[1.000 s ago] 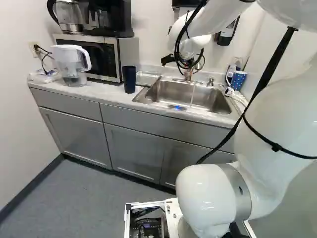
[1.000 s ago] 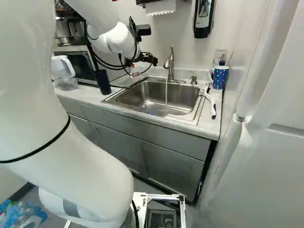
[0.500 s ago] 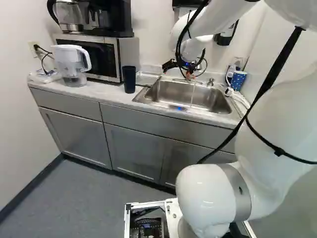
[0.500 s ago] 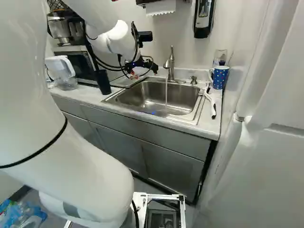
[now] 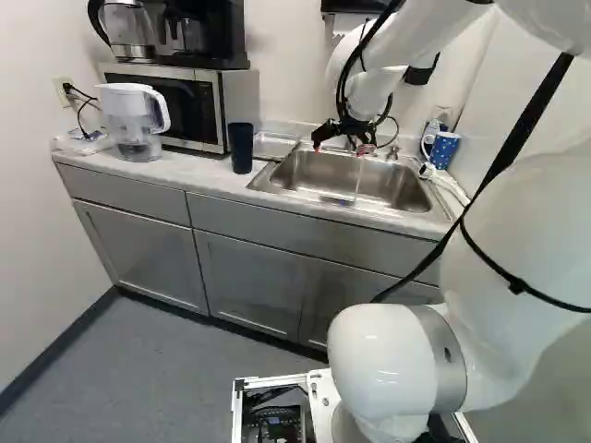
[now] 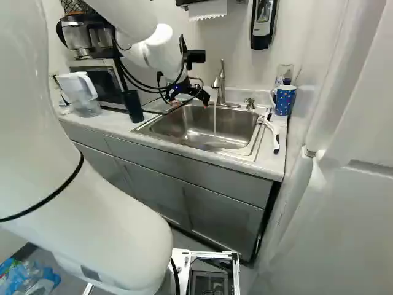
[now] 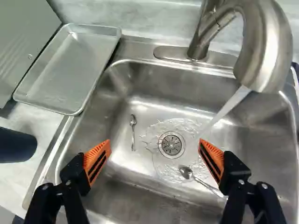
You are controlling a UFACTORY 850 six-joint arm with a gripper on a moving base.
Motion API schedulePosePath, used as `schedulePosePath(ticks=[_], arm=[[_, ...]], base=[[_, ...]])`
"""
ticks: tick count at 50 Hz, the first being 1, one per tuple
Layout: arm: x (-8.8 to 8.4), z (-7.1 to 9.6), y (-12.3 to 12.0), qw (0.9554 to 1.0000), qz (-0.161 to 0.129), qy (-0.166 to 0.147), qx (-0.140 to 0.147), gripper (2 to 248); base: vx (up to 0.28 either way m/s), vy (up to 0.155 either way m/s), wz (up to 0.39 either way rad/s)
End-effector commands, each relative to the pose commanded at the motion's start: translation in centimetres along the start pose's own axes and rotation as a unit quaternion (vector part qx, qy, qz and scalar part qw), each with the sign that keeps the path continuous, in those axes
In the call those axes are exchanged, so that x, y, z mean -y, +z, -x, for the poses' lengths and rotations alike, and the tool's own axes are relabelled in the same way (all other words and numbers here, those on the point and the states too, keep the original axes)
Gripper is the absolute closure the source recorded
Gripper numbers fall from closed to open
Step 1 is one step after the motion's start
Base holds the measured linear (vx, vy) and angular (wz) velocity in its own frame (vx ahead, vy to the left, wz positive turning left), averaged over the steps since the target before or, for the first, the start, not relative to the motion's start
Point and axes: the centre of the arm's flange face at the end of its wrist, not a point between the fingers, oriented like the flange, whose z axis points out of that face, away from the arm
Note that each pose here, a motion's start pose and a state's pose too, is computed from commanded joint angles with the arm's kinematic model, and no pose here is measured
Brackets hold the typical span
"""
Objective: Rinse the cup and place it in the tray
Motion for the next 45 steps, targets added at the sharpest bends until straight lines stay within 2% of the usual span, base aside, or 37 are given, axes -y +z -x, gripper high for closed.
schedulePosePath(ticks=[31,45], arm=[[-4.8,0.3,-0.5,0.9986,0.034,0.04,-0.003,3],[-4.9,0.3,-0.5,0.9985,0.035,0.042,-0.003,3]], base=[[0.0,0.0,0.0],[0.0,0.0,0.0]])
